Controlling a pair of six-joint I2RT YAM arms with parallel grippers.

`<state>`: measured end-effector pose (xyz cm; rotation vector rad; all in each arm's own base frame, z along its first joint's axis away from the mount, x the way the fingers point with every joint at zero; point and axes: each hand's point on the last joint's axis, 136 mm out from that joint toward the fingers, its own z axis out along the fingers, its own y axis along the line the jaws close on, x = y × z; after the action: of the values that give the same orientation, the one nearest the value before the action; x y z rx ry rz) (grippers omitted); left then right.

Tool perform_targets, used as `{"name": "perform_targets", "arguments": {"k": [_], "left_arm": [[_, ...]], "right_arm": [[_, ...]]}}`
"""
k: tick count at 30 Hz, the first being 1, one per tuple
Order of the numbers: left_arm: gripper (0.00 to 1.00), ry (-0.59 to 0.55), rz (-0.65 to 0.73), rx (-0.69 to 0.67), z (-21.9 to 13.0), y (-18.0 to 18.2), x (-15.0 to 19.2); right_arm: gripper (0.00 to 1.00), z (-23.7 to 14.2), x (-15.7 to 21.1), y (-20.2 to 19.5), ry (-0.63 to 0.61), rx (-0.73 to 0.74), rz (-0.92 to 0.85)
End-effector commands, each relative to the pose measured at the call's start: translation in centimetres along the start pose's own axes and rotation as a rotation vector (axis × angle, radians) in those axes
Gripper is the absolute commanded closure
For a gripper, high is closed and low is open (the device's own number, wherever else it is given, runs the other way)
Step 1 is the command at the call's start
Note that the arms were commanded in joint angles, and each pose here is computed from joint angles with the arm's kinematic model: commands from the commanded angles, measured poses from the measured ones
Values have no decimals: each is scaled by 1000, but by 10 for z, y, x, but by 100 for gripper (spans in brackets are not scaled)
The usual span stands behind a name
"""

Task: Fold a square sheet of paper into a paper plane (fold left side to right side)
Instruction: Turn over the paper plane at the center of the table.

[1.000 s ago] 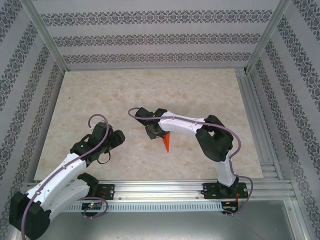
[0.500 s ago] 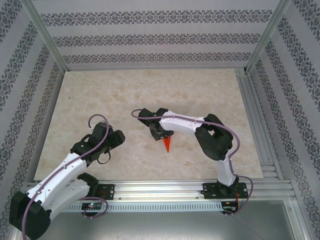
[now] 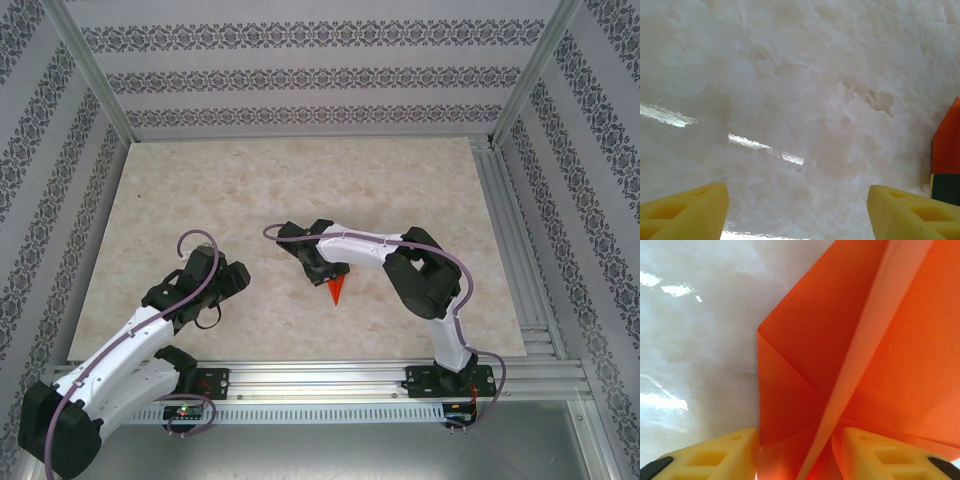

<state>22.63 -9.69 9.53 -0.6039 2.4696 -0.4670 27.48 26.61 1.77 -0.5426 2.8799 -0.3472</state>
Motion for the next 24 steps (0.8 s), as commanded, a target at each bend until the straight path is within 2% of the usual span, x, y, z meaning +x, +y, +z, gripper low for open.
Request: {"name": "perform_targets", "arguments": {"k": [1,14,24], "left_arm": [[26,-16,-13,15,1,-1,-4],[25,-16,-14,15,1,-2,-4],[25,-15,-12,14,1,-2,-4]], "right_arm": [[53,-1,-1,1,-3,32,-8],[62,-15,1,-12,-27,39,7],[73,-17,5,-18,-30,5,31]]}}
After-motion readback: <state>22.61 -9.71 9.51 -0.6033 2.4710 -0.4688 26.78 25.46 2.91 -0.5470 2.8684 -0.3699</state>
